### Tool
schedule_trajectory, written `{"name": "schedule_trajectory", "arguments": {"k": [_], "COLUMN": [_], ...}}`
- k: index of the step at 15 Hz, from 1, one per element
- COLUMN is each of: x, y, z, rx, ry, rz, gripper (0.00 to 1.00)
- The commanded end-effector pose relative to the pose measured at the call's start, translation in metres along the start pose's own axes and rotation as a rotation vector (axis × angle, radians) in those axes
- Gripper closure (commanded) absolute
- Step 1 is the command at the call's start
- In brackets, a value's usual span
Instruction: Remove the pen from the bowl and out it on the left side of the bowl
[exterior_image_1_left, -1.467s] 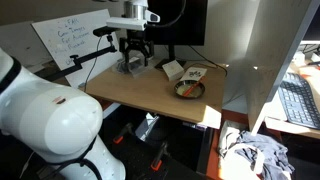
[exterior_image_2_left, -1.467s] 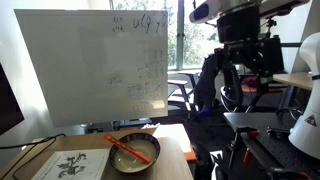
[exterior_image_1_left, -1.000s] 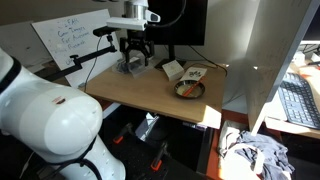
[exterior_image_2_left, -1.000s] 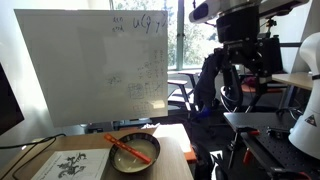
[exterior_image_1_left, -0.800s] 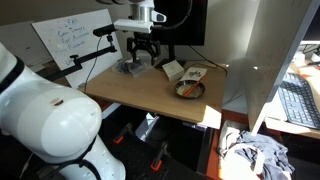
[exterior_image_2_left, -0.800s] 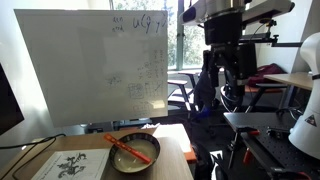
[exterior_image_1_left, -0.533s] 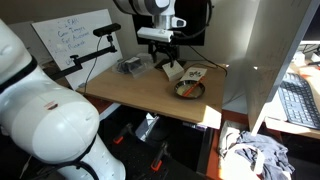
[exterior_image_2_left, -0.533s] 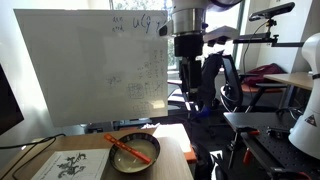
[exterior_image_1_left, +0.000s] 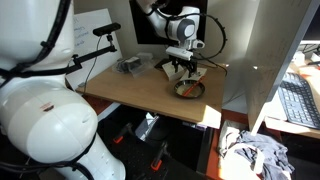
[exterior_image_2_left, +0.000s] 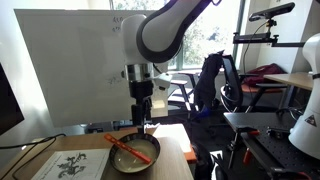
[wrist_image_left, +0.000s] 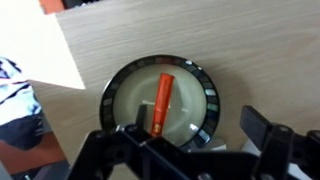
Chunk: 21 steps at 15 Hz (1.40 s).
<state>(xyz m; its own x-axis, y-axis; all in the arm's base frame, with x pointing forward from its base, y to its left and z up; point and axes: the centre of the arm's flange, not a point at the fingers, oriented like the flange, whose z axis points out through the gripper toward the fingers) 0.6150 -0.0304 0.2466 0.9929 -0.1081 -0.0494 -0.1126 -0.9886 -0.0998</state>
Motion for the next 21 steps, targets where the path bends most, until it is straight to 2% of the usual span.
{"name": "schedule_trajectory", "arguments": {"k": [1, 7, 14, 15, 21], "x": [0.055, 0.090, 0.089, 0.089, 0.087], "y": [-0.002, 0.007, 0.023, 0.026, 0.024], "z": [0.026, 0.070, 0.108, 0.112, 0.126], "rx": [0.023, 0.026, 0.047, 0.047, 0.035], "ry": [-0.019, -0.024, -0.066, -0.071, -0.090], "rz": [0.113, 0.228, 0.295, 0.302, 0.270], "gripper": [0.00, 0.00, 0.05, 0.21, 0.67]}}
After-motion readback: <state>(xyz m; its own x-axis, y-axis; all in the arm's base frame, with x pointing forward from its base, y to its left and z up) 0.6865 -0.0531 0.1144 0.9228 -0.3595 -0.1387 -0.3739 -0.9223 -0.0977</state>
